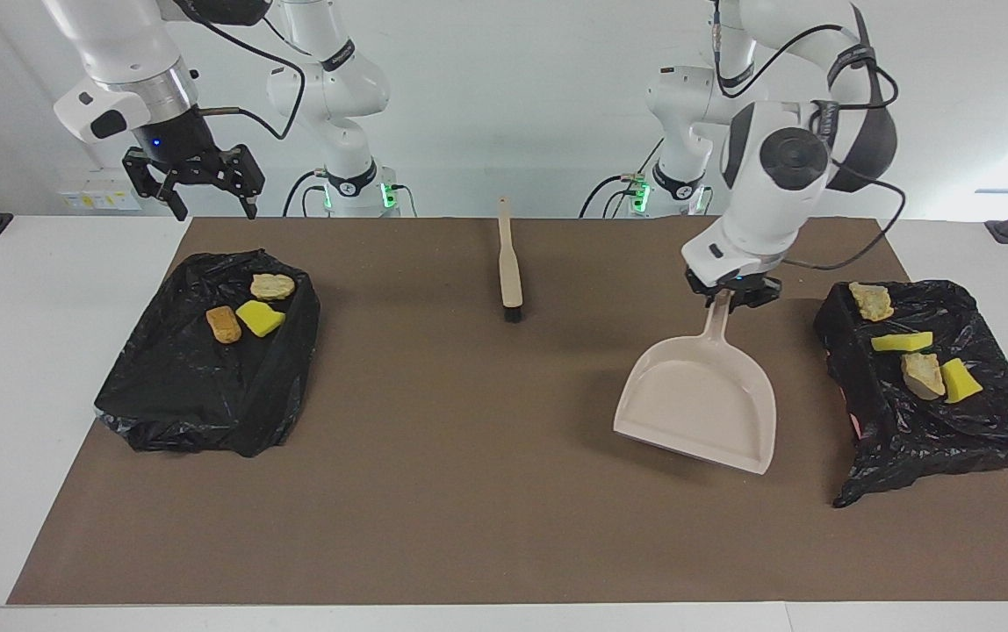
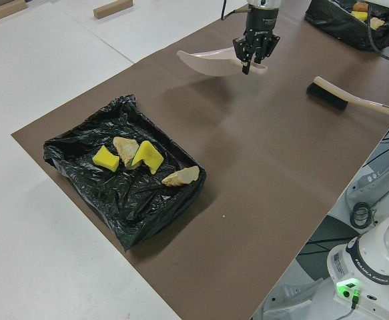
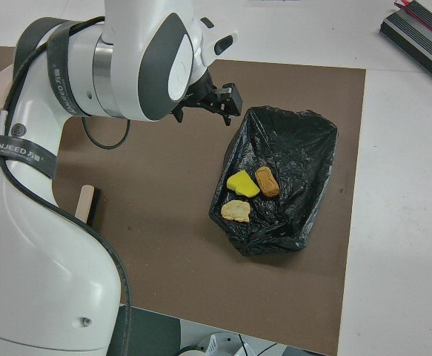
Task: Sweep and dump trash in bin
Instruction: 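Carry the dustpan to mid-table with the left gripper and lower it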
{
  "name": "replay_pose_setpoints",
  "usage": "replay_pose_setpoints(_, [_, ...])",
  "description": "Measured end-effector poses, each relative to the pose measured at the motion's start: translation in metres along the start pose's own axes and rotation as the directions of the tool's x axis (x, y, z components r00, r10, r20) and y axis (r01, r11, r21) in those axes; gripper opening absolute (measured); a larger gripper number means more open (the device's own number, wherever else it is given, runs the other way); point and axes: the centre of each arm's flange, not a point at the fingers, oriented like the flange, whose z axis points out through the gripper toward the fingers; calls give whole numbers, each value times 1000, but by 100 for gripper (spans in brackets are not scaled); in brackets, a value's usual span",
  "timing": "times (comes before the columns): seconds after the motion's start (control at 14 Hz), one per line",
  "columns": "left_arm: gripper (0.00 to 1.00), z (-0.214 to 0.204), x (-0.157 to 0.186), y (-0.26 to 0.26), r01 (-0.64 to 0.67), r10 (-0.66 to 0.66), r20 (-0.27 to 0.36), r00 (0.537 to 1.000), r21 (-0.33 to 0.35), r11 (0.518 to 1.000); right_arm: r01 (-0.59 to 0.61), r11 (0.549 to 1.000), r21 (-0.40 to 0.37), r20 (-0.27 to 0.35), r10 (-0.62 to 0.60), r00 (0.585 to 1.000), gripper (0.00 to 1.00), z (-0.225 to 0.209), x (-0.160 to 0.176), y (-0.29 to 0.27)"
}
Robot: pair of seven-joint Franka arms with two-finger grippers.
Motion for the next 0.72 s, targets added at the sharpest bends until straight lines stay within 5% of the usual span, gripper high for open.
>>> replay_pose_setpoints(0.36, [32, 31, 24, 134, 118, -120, -16, 993, -68, 991, 0, 1000, 0, 4, 0, 1000, 100, 0, -1, 0])
replay_pose_setpoints(0.72, [32, 48, 39, 191, 199, -205, -36, 978, -122, 972, 0, 1000, 0, 4, 0, 1000, 100, 0, -1, 0])
